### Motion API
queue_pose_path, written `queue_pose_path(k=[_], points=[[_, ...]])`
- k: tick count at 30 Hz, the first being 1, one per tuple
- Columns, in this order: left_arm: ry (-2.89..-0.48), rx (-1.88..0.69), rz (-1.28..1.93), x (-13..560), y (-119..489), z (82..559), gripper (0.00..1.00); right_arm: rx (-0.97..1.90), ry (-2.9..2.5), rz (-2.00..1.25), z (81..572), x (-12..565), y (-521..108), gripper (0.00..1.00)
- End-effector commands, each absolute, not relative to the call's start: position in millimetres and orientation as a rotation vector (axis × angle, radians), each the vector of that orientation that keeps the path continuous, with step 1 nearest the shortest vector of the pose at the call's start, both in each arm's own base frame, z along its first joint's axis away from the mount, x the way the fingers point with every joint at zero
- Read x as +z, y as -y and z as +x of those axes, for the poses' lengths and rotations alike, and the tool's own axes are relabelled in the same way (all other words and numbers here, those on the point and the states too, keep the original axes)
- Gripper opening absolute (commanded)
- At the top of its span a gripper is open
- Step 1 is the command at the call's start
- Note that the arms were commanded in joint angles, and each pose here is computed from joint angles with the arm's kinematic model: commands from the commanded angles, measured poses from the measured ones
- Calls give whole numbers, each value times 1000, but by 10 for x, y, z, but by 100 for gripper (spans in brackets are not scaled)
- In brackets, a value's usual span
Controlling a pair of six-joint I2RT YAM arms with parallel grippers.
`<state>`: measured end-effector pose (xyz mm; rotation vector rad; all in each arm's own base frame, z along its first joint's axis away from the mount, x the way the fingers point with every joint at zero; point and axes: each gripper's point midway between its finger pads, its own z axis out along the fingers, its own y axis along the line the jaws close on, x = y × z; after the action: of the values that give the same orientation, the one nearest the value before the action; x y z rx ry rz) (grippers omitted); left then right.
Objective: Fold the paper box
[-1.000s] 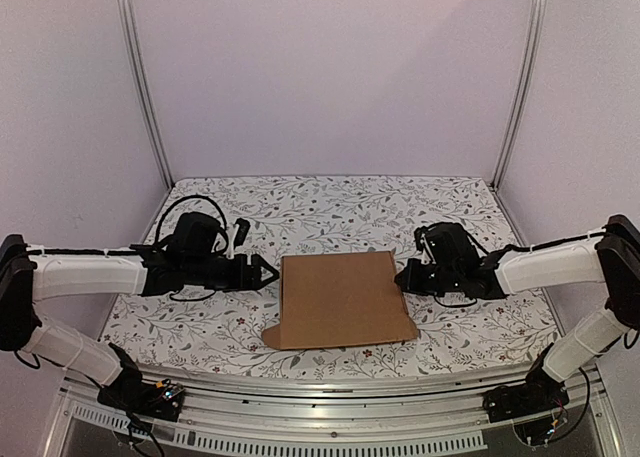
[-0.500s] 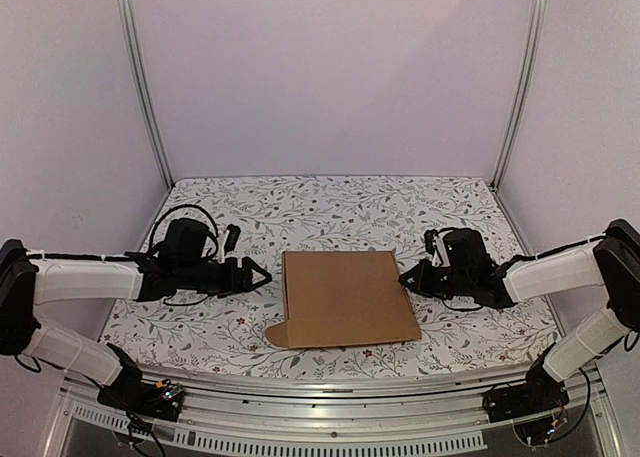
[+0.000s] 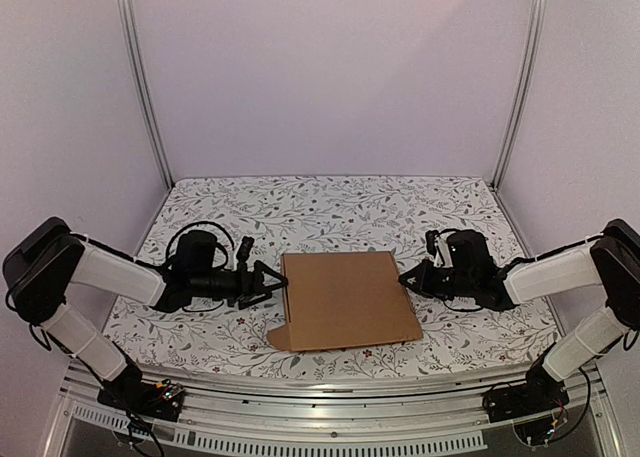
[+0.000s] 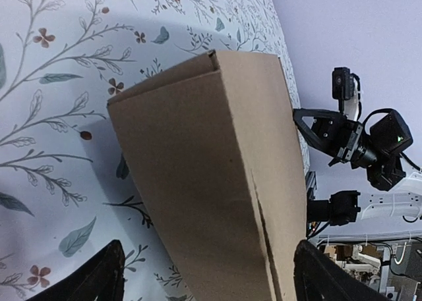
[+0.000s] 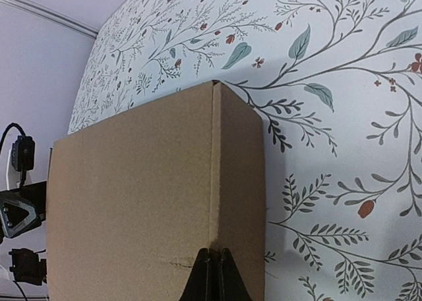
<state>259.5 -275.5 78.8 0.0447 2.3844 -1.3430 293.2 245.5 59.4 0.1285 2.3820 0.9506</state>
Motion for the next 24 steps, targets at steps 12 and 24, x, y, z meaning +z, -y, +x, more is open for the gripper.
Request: queue_pose_path(k=[12, 24], points=[[-2290, -1656, -61, 727, 2979, 2657, 100, 716, -2709, 209, 2405, -184, -2029, 0], [-2264, -1783, -114, 693, 3086, 2668, 87, 725, -2702, 215, 2404, -159, -2031, 0]])
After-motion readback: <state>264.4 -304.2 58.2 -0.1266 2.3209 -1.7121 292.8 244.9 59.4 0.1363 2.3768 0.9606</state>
